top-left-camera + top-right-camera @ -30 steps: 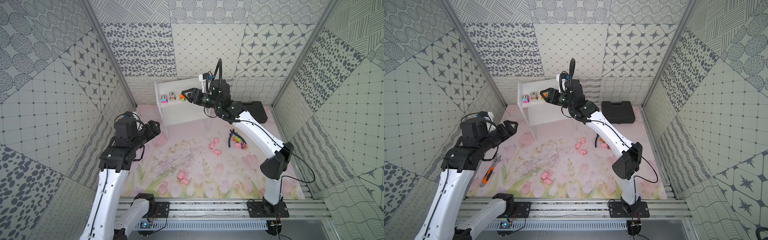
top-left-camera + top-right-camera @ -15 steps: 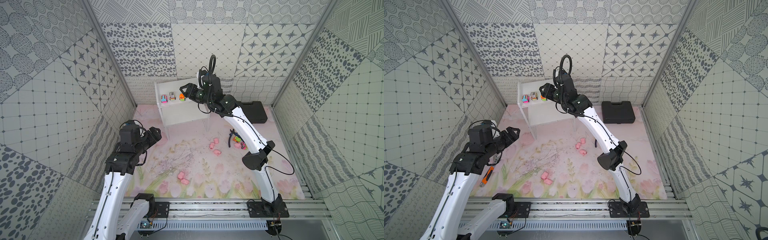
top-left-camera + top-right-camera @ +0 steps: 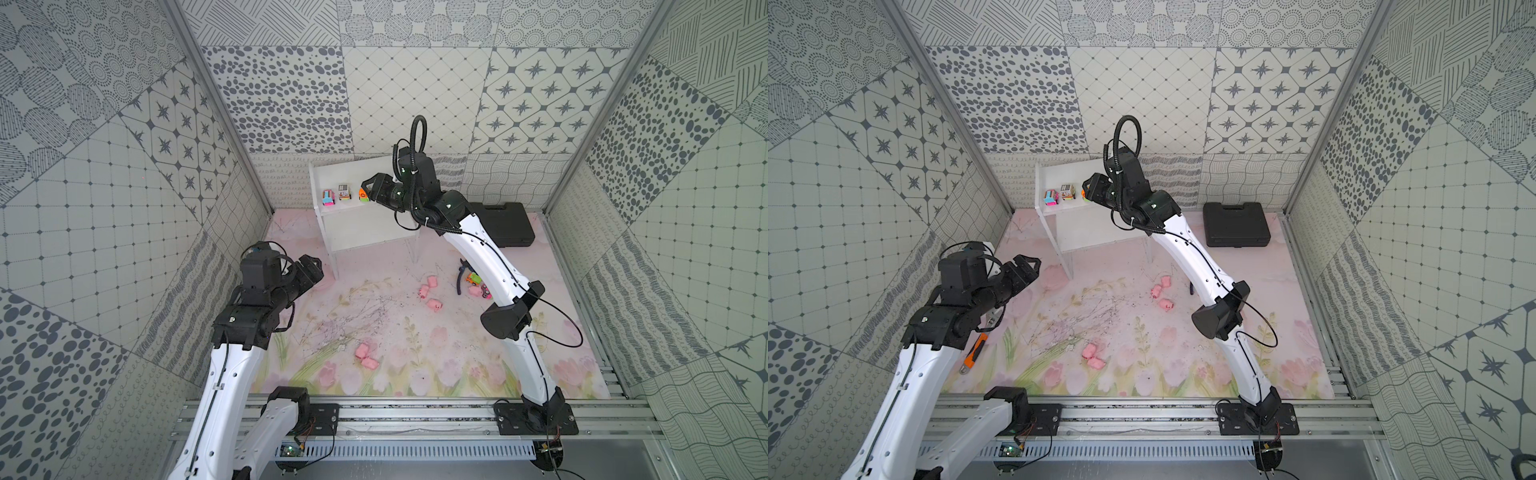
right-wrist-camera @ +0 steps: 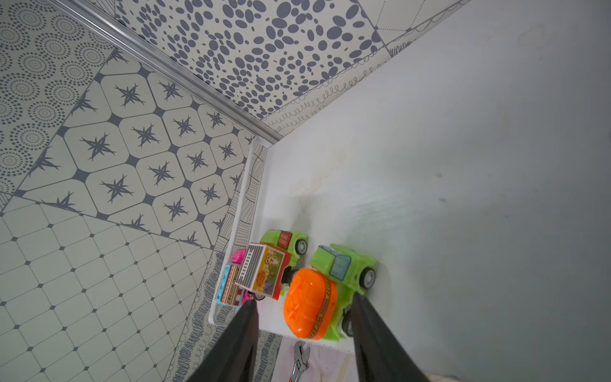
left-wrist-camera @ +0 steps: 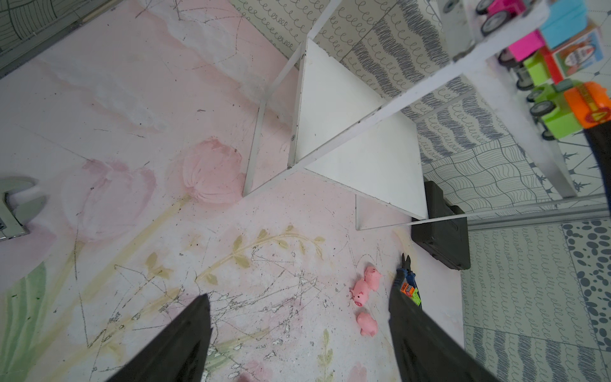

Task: Organize plastic toys on shelves
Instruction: Adjust the plastic toy on the shelf.

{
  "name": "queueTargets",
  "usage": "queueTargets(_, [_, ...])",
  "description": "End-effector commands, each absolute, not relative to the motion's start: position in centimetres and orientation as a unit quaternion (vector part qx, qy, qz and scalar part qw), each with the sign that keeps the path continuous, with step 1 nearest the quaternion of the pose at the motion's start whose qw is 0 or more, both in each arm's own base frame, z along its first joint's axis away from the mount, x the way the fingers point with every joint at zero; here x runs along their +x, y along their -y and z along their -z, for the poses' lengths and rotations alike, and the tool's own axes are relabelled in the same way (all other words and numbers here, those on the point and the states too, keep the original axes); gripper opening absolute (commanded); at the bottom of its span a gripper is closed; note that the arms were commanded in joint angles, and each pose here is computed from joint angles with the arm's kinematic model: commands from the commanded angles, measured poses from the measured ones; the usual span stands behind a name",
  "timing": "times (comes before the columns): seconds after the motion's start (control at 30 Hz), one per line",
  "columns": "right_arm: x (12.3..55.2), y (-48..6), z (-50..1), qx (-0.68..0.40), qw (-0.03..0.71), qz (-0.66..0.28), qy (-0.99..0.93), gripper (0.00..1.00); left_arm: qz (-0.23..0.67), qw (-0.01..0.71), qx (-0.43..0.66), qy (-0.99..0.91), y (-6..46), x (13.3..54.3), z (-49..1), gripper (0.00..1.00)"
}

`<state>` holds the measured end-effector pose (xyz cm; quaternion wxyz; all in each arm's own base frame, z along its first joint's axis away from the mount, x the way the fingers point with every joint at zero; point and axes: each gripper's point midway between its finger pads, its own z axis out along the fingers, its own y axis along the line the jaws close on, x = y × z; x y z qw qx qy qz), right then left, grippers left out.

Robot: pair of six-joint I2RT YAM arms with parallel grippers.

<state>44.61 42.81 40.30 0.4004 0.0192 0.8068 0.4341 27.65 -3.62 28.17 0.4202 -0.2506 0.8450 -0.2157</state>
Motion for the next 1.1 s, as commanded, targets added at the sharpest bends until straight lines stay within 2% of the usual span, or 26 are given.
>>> queueTargets(0.0, [44.7, -43.5, -40.8, 0.011, 0.404, -0.448, -0.797, 0.49, 0.222, 0.438, -0.249, -0.835, 3.4, 28.0, -29.2, 0.88])
queueTargets(0.47, [45.5, -43.3, -39.4, 0.01, 0.395, -0.442, -0.805, 0.41, 0.22, 0.438, -0.251, -0.835, 3.3, 27.3, -29.2, 0.88])
queueTargets(1.07, [46.2, -43.8, -39.2, -0.015, 0.378, -0.472, -0.797, 0.37, 0.219, 0.434, -0.251, -0.837, 3.2, 26.7, -29.3, 0.88])
